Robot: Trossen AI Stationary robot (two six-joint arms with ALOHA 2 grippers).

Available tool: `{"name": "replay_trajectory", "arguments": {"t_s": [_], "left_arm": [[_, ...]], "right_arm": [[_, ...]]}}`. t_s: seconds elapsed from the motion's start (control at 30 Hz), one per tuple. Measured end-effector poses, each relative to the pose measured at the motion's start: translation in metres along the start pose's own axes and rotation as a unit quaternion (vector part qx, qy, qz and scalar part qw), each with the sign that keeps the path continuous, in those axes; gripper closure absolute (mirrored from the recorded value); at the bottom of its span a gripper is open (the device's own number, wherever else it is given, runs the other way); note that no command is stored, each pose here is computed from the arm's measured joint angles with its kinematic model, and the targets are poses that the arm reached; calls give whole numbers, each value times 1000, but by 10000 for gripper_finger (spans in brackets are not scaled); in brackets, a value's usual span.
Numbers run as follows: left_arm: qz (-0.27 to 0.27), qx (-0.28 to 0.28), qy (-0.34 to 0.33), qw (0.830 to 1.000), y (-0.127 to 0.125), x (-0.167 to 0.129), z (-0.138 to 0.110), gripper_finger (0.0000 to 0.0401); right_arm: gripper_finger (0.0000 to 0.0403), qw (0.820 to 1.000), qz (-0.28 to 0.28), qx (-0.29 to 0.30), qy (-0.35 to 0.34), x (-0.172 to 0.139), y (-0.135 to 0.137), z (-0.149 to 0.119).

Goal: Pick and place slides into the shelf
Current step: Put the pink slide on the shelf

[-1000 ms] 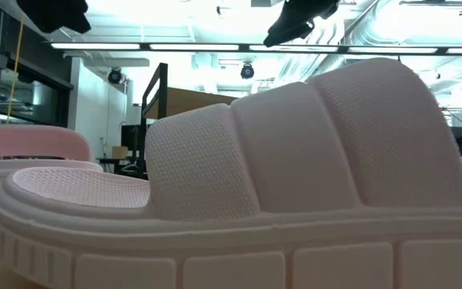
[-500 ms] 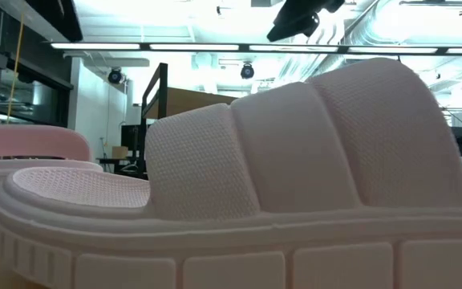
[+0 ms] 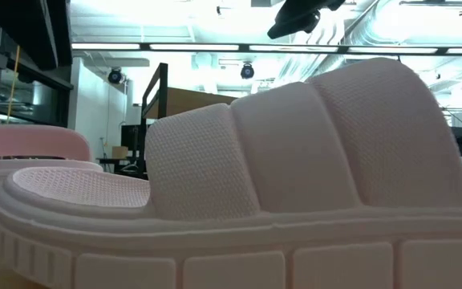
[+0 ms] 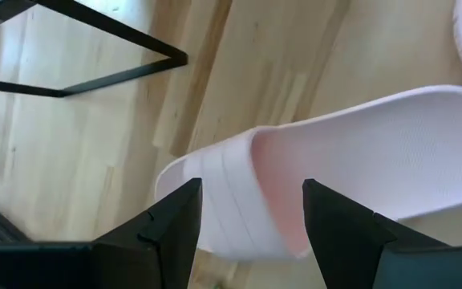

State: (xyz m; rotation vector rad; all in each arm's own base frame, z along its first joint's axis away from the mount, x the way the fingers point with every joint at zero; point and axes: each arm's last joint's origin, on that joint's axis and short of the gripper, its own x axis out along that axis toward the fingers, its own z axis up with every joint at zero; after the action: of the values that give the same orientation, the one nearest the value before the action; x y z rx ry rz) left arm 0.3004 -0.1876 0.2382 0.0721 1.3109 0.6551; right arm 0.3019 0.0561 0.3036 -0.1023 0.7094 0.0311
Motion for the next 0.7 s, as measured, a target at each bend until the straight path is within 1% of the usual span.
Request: {"name": "replay_trajectory", "arguments": {"t_s": [0.2,0.4,0.7], "left_arm": [[-7,-33,-3,999,-2,-2,-1,201],[-15,-56,-5,998,-5,-4,-5,201],[-21,-74,-8,997,-10,-6,-10,201]], "right_arm": [[220,1000,2,11,2,0,2,0],[220,1000,15,-2,2,-2,12,-1],[220,999,30,-16,0,-4,23,-2]]}}
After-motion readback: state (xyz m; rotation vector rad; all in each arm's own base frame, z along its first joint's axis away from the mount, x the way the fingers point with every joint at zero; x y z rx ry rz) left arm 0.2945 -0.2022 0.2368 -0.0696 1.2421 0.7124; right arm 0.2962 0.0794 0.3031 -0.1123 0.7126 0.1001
